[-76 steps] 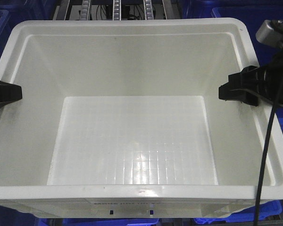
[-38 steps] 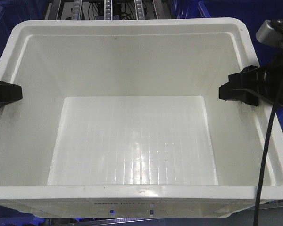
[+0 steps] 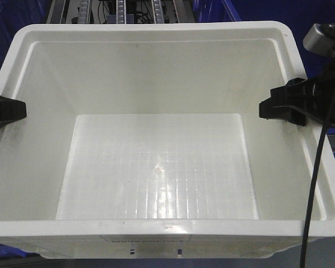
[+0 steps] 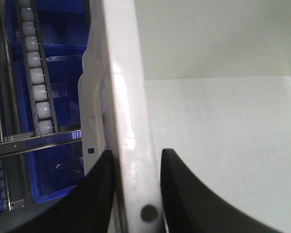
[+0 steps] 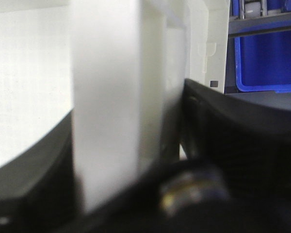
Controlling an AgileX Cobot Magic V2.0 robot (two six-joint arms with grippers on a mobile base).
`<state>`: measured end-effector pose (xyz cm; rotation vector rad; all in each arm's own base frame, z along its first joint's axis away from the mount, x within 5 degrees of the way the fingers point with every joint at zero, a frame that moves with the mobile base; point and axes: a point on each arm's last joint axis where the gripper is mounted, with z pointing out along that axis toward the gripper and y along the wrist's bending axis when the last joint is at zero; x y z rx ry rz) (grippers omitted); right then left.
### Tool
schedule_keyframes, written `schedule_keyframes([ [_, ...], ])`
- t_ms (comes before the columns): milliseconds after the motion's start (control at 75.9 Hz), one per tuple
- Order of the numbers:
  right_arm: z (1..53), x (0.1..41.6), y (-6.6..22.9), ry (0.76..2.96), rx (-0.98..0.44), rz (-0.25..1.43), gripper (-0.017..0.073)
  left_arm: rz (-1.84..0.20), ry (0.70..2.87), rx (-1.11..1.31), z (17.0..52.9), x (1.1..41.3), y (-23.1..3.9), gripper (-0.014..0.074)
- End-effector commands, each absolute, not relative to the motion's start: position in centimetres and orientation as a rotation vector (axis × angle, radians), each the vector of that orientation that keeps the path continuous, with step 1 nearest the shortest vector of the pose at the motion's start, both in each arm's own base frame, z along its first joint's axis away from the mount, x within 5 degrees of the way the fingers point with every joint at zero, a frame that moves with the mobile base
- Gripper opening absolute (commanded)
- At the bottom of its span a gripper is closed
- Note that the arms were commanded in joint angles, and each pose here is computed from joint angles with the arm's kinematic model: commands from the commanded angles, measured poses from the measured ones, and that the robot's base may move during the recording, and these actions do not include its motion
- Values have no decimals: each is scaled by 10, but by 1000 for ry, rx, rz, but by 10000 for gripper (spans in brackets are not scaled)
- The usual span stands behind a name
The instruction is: Move bin from left to right shelf
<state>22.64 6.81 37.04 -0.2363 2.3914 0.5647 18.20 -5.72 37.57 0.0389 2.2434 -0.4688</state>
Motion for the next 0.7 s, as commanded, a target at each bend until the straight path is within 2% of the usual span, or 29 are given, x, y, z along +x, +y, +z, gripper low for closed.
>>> schedule_keyframes([
  [0, 400, 222, 73, 2217, -210, 660, -6, -563, 2039, 11, 406, 179, -60, -6],
  [685, 400, 222, 73, 2217, -210, 660, -6, -563, 2039, 11, 406, 179, -60, -6],
])
